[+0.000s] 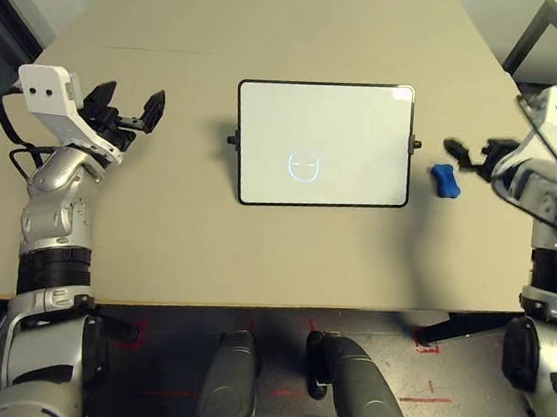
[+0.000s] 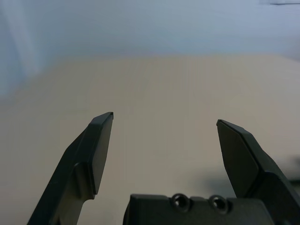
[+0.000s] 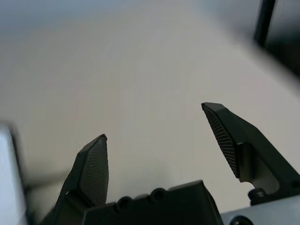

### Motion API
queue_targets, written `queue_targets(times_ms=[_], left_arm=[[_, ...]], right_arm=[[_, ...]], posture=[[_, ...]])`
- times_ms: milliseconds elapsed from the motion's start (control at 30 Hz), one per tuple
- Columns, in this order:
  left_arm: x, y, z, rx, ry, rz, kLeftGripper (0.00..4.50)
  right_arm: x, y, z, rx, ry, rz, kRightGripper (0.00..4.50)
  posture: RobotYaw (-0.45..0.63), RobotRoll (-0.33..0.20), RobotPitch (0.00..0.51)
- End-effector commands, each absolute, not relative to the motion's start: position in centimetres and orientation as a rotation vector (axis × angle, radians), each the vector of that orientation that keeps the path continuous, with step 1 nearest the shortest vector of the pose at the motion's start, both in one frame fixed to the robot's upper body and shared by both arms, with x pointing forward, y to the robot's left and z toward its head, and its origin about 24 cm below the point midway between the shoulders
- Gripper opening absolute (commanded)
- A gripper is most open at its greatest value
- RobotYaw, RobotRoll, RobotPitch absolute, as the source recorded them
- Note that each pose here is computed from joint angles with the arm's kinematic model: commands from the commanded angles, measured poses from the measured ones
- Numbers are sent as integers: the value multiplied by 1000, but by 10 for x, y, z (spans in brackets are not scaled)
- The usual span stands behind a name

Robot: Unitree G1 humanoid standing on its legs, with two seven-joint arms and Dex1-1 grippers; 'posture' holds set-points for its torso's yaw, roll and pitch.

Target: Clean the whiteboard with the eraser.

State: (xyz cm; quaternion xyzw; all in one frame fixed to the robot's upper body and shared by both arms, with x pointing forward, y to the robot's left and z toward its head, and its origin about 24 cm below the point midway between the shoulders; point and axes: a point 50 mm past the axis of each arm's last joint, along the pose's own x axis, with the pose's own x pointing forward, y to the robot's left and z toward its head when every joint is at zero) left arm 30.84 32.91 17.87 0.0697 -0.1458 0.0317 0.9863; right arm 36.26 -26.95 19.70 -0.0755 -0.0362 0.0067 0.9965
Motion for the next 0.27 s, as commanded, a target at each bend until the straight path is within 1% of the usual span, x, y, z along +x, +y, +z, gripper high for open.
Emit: queue_targets(times_ms=[33,167,267], left_arm=[[301,348,174,185,-301,175,4500],[293,364,169,200,-307,266,4500],[286,382,156,191,-246,308,4500]], right_arm=[[364,-288,168,-142,-155,-47,4458],[364,-299,144,-134,-151,-83,4458],[363,-300,129,-132,-124,-76,4458]], posture=[[-13,0,111],[-4,0,106],[-3,0,97]])
